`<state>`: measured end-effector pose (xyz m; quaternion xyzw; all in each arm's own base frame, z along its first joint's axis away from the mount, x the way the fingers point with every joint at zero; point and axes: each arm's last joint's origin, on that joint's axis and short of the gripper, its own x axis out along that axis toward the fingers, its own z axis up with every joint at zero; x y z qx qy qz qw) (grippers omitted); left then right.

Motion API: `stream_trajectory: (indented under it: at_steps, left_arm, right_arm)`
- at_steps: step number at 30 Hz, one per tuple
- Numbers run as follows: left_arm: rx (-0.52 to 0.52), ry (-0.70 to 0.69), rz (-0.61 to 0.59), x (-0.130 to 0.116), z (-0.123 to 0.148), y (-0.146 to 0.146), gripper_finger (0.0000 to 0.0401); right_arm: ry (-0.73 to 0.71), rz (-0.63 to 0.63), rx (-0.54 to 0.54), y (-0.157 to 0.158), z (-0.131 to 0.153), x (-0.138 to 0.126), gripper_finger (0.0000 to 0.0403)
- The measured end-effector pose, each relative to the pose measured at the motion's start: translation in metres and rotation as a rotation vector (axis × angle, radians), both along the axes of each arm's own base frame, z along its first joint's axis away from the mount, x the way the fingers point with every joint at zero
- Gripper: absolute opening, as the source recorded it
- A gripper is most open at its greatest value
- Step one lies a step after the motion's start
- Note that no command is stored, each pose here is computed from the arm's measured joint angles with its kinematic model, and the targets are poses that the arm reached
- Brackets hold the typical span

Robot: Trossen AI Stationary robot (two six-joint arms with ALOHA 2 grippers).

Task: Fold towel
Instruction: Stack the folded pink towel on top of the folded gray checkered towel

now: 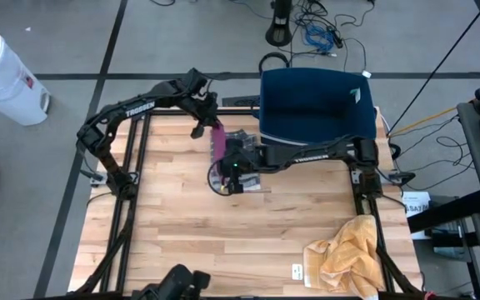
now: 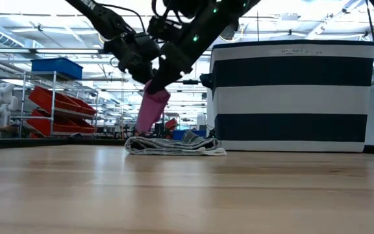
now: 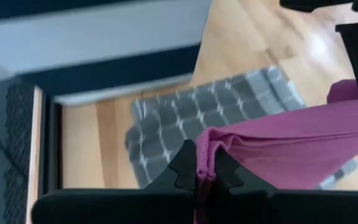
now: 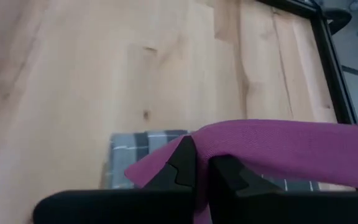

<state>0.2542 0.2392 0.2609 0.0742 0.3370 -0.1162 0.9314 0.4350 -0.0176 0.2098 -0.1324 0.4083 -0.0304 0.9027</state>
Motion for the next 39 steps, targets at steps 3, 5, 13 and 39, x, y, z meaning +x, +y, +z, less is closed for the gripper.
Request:
stream_trajectory:
  at_steps: [3,5,13,39]
  left_arm:
    - [0.008,0.039,0.028,-0.003,-0.005,0.005,0.0007]
    - [0.002,0.068,0.040,-0.001,-0.014,0.009,0.0007]
    - [-0.042,0.131,0.024,0.013,-0.056,0.021,0.0007]
    - [0.064,0.048,0.050,0.066,-0.093,0.020,0.0032]
  right_arm:
    - [-0.007,-0.008,-0.002,-0.005,-0.011,0.006,0.0004]
    - [-0.011,-0.010,0.000,-0.007,-0.018,0.009,0.0004]
    - [-0.003,-0.042,0.020,-0.008,-0.027,0.012,0.0004]
    - [0.252,-0.241,0.012,-0.012,-0.041,-0.012,0.0106]
